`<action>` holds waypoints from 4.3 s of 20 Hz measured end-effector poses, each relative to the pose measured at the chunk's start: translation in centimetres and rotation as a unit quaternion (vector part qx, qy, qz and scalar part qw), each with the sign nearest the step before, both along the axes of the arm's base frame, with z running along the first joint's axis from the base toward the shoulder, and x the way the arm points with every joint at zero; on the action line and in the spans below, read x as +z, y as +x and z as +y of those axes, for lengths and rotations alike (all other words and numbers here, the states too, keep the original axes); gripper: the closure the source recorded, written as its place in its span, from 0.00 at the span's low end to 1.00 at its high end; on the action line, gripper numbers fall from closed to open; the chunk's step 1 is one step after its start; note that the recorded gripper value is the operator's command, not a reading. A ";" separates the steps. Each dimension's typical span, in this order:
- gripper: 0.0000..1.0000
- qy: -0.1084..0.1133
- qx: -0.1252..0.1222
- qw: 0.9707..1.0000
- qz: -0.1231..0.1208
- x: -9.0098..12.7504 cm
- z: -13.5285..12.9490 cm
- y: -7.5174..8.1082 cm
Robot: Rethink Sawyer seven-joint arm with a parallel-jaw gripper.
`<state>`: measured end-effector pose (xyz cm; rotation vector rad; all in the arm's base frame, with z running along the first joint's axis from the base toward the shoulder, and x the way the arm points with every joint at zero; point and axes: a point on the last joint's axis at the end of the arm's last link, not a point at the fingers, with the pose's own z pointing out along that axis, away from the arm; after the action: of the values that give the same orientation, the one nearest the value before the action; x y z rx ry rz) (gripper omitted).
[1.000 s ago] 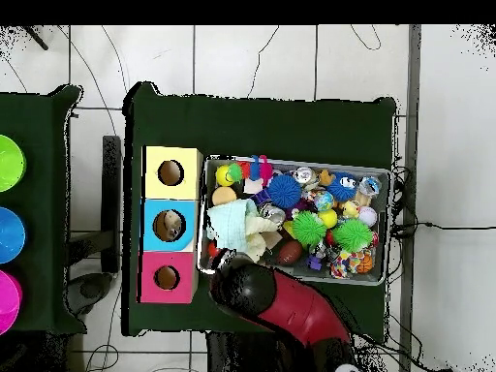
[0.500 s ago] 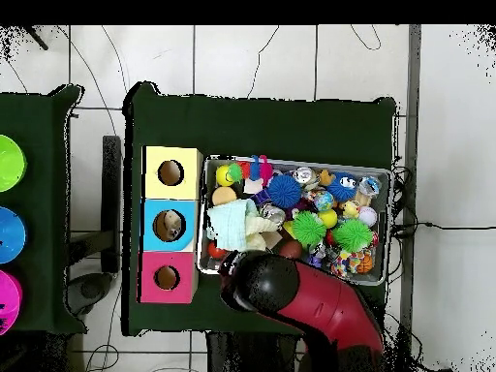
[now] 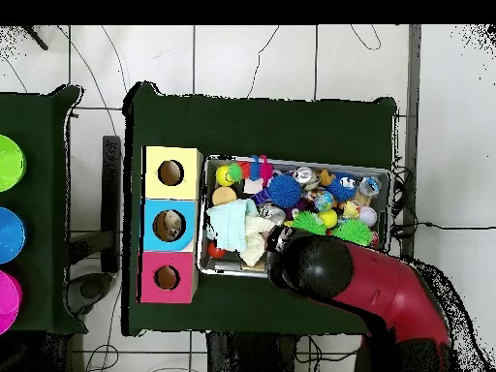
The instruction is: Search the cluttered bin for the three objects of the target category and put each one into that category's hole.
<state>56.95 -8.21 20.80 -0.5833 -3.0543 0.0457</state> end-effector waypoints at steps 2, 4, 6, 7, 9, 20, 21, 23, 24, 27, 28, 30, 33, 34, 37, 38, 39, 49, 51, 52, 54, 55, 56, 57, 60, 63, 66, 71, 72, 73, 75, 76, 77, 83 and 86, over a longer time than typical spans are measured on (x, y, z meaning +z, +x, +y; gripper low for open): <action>0.00 -0.003 0.011 1.000 -0.011 0.4 -1.2 0.9; 0.00 -0.005 0.033 0.999 -0.028 1.0 -3.0 2.5; 0.00 -0.007 0.050 0.998 -0.039 1.4 -4.0 3.4; 0.00 -0.008 0.060 0.997 -0.044 1.6 -4.4 3.9; 0.00 -0.010 0.081 0.995 -0.056 2.1 -5.3 4.8; 0.00 -0.024 0.144 0.984 -0.104 4.6 -7.9 9.0; 0.00 -0.024 0.145 0.983 -0.105 4.7 -7.8 9.1; 0.00 -0.026 0.152 0.982 -0.108 5.1 -7.0 9.5; 0.00 -0.026 0.154 0.982 -0.108 5.3 -6.8 9.5; 0.00 -0.029 0.169 0.980 -0.102 7.1 -4.2 9.2; 0.00 -0.029 0.171 0.980 -0.099 7.6 -3.7 9.0; 0.00 -0.023 0.176 0.981 -0.083 9.5 -1.4 7.8; 0.00 -0.008 0.175 0.982 -0.063 11.9 1.4 6.0; 0.00 -0.005 0.173 0.983 -0.063 12.2 1.7 5.7; 0.00 0.003 0.161 0.985 -0.066 12.7 1.9 4.8; 0.00 0.005 0.157 0.985 -0.068 12.6 1.6 4.7; 0.00 0.004 0.152 0.986 -0.071 12.3 1.1 4.8; 0.00 0.025 0.068 0.996 -0.054 4.2 -9.8 3.6; 0.00 0.030 0.062 0.997 -0.044 2.7 -10.9 3.1; 0.00 0.032 0.060 0.997 -0.040 2.0 -11.3 3.0; 0.00 0.041 0.055 0.997 -0.027 0.0 -12.5 2.4; 0.00 0.043 0.054 0.997 -0.024 -0.5 -12.8 2.2; 0.00 0.049 0.053 0.997 -0.018 -1.6 -13.2 2.0; 0.00 0.052 0.054 0.997 -0.015 -2.1 -13.4 1.8; 0.00 0.059 0.057 0.997 -0.007 -3.7 -13.8 1.7; 0.00 0.069 0.065 0.995 -0.002 -5.7 -13.9 1.9; 0.00 0.079 0.072 0.994 0.000 -7.3 -13.9 2.3; 0.00 0.086 0.091 0.992 0.000 -9.1 -13.6 3.4; 0.00 0.087 0.094 0.992 0.001 -9.1 -13.6 3.6; 0.00 0.089 0.100 0.991 0.003 -9.1 -13.7 4.3; 0.00 0.090 0.103 0.991 0.004 -9.0 -13.8 4.7; 0.00 0.091 0.106 0.990 0.006 -9.0 -14.0 5.1; 0.00 0.093 0.107 0.990 0.008 -9.0 -14.3 5.5; 0.00 0.097 0.129 0.987 0.010 -9.6 -16.1 8.7; 0.00 0.090 0.150 0.985 0.006 -10.3 -16.9 10.8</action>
<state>67.76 -25.15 10.53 -0.1109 -3.0599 -0.2158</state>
